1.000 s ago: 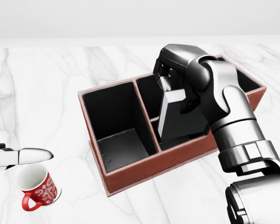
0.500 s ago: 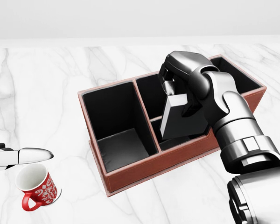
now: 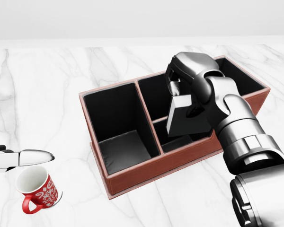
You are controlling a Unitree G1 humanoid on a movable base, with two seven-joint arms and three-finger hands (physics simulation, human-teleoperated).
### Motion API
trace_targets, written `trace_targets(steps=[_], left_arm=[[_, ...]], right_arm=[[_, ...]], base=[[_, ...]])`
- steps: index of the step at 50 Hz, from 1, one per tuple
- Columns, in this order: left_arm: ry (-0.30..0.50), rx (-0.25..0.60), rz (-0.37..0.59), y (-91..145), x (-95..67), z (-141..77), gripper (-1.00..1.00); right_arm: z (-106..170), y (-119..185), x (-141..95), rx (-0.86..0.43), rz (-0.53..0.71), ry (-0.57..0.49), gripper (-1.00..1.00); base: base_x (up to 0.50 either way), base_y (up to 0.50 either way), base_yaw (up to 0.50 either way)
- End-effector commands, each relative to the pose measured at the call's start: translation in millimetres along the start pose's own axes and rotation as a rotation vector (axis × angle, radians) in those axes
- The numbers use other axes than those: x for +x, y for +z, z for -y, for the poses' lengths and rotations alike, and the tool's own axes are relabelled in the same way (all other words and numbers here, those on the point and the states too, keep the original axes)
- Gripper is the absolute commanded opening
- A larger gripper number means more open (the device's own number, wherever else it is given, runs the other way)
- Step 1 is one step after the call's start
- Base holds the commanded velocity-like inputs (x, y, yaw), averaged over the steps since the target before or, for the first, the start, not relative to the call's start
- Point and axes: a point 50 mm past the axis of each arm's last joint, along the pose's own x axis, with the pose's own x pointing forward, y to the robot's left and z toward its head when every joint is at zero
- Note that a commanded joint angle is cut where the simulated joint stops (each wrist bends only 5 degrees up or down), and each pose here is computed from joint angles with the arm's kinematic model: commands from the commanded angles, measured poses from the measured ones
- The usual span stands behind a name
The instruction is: Pick up the book and place it in the back compartment of the caddy.
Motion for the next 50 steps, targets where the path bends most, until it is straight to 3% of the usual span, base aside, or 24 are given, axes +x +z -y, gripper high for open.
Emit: trace_targets(steps=[1, 23, 50], left_arm=[[0.0, 0.0, -0.004, -1, -0.4, 0, 1.0], [0.006, -0.003, 0.01, 2, 1.1, -1, 1.0], [0.009, -0.002, 0.007, 1, 1.2, -2, 1.0]], right_arm=[[3, 4, 1, -0.022, 0.002, -0.056, -1.0], [-9, 19, 4, -0.075, 0.029, -0.065, -1.0], [-16, 13, 3, -0.105, 0.011, -0.1, -1.0]], base=[[0.0, 0.0, 0.0], [0.0, 0.0, 0.0], [0.0, 0.0, 0.0]])
